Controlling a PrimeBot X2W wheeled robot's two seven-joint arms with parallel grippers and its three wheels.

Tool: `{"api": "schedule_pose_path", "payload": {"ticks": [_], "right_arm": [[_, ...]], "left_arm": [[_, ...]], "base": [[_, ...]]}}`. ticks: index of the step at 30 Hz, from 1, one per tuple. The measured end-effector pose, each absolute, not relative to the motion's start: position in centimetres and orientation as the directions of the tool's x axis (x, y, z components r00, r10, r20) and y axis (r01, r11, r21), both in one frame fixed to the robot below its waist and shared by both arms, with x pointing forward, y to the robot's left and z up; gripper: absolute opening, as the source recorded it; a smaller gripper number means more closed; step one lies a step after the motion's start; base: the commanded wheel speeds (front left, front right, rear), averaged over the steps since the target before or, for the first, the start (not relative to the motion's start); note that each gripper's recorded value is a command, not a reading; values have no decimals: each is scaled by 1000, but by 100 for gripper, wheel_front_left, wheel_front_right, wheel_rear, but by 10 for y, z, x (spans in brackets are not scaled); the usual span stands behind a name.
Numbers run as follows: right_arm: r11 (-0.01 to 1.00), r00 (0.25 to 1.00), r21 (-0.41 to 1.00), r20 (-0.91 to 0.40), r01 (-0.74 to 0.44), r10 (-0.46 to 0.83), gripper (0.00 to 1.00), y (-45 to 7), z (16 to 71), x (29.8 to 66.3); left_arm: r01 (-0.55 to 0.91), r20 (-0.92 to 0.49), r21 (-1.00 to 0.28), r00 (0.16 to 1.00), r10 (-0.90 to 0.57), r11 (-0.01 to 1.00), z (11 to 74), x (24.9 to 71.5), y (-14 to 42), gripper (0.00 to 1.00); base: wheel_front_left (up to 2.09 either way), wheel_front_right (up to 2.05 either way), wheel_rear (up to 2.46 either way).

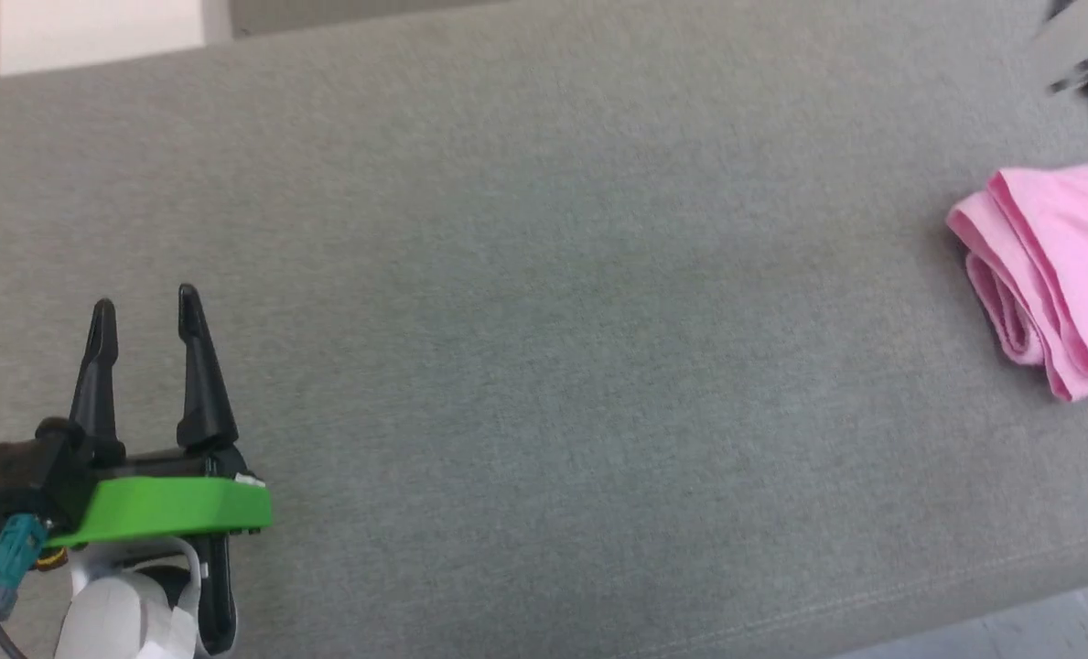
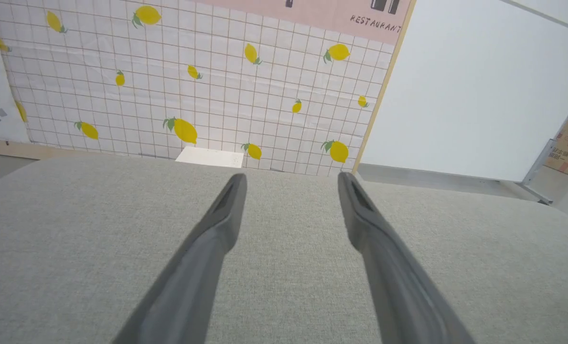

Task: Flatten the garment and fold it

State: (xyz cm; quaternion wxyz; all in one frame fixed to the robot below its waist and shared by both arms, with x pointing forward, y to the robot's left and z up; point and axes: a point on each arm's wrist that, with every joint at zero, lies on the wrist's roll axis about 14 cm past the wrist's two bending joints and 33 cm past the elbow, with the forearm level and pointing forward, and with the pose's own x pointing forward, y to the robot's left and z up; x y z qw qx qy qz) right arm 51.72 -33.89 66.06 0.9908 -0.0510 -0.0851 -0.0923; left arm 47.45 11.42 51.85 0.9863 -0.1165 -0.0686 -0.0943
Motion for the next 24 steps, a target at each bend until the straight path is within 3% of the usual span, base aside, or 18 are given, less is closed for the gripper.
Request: {"api": "schedule_pose_path", "payload": {"ticks": [6, 12, 24], "right_arm": [[999, 941, 30, 335, 37, -45, 100, -260, 669, 499], [996, 914, 86, 406, -28, -10, 100, -224, 661, 473], [991, 943, 136, 328, 8, -52, 100, -221, 599, 413]], "left_arm": [[139, 217, -232, 972, -89, 963, 544, 457, 137, 100], [114, 244, -235, 968, -55, 965, 558, 442, 149, 100], [88, 181, -160, 982, -58, 983, 544, 418, 147, 100]], "base": [[0, 0, 0], [0, 0, 0], [0, 0, 0]]}}
